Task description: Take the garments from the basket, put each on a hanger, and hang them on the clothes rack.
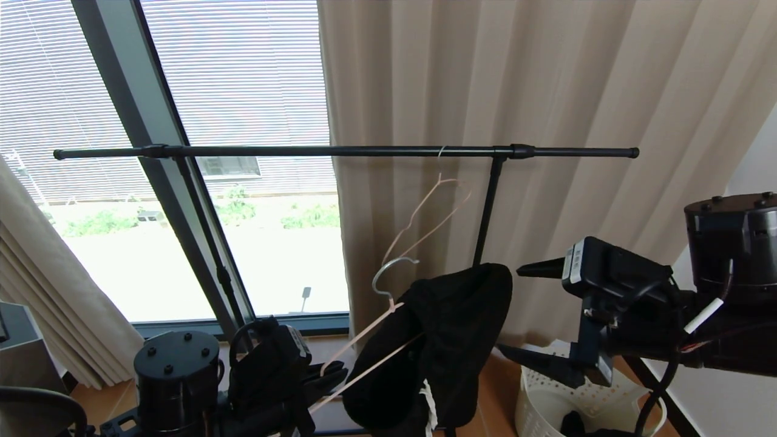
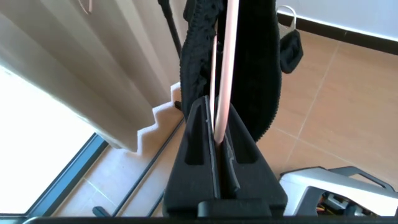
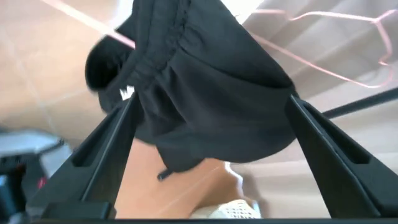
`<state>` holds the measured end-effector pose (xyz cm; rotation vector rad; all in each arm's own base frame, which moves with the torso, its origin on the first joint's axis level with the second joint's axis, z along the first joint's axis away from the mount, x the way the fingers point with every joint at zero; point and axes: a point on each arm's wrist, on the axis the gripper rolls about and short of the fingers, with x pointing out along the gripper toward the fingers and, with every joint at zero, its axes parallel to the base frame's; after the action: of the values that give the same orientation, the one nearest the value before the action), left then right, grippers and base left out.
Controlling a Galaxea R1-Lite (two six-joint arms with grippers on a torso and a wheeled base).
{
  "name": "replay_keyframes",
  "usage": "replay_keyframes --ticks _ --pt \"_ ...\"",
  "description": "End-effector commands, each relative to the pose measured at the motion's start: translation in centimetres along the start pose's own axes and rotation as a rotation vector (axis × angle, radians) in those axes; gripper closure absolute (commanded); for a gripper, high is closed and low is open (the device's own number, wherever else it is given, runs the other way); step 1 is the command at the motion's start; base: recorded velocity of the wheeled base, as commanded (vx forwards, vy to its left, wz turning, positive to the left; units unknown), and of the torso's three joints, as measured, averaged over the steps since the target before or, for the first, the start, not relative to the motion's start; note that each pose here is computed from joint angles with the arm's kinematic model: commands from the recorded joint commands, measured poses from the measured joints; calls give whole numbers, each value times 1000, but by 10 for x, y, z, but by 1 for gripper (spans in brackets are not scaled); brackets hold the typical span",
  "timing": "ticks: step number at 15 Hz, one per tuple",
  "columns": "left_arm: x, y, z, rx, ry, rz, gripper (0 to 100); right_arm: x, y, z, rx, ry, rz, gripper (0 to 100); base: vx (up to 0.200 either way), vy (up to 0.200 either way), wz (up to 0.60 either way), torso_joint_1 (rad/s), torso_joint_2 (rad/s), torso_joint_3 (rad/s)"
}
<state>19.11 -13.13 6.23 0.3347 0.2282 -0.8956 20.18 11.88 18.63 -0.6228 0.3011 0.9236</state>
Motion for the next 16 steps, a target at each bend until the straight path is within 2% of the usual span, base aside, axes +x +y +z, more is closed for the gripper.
replay_keyframes --ticks 1,3,4,6,7,10,13,16 --pt "-1 -4 -2 1 7 -23 100 -15 -30 5 -54 -10 34 0 0 0 0 0 0 0" --pt "-3 -13 -3 6 17 -60 100 -8 -49 -2 -140 20 206 0 0 0 0 0 0 0" --pt "-5 -18 -4 12 23 -88 100 1 -56 -5 -152 25 290 0 0 0 0 0 0 0" --pt "-7 -26 -4 20 22 -135 100 13 -62 -8 -150 48 358 0 0 0 0 0 0 0" --pt "-9 -29 -3 27 2 -151 100 26 -65 -12 -142 46 385 0 0 0 0 0 0 0" --pt "-10 -34 -2 39 -17 -165 100 43 -56 -4 -157 17 456 0 0 0 0 0 0 0" --pt "-10 -35 -1 40 -19 -167 100 61 -47 -4 -147 28 512 0 0 0 0 0 0 0" --pt "-10 -36 -1 43 -19 -172 100 65 -40 -4 -149 36 541 0 0 0 0 0 0 0"
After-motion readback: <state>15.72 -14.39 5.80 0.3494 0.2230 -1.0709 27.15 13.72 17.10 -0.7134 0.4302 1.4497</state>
